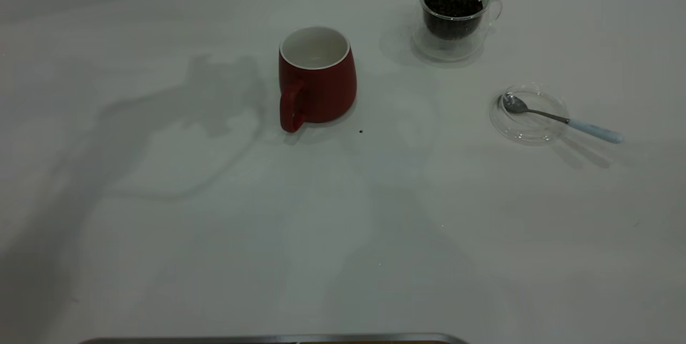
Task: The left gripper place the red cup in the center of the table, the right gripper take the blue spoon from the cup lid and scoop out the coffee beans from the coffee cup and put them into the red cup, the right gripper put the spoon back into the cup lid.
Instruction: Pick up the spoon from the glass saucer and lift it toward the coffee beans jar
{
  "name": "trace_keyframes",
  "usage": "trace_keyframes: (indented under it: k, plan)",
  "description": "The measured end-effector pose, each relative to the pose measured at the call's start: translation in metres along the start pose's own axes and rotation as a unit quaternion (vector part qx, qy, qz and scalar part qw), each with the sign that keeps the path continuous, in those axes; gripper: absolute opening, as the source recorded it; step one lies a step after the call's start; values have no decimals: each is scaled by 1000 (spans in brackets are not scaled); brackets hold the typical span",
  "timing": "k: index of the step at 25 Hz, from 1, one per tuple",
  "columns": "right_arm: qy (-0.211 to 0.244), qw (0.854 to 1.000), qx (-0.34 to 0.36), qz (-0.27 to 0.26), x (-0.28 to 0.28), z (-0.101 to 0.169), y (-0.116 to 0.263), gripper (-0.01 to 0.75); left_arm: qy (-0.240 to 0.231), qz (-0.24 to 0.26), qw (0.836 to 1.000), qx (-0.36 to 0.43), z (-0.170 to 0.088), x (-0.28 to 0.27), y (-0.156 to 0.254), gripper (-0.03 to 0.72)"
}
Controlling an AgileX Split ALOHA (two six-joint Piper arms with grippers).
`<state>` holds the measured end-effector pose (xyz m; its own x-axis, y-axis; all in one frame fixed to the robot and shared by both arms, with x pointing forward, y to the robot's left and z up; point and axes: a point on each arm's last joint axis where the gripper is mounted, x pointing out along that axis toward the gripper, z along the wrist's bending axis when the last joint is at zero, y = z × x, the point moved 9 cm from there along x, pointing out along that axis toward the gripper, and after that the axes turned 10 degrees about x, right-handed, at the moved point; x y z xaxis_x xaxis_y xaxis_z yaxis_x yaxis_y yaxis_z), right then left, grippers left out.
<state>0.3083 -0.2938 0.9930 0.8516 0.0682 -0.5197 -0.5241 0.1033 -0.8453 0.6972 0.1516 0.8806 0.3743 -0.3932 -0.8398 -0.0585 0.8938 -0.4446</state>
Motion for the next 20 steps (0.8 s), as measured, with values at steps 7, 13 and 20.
trace_keyframes:
  k: [7, 13, 20]
  plan:
    - [0, 1000, 0, 0, 0, 0, 0, 408, -42, 11, 990, -131, -3, -129, -31, 593]
    - [0, 1000, 0, 0, 0, 0, 0, 408, -55, 79, 965, -245, -44, -225, -21, 593]
    - [0, 1000, 0, 0, 0, 0, 0, 408, -128, 96, 935, -315, -77, -301, -8, 593]
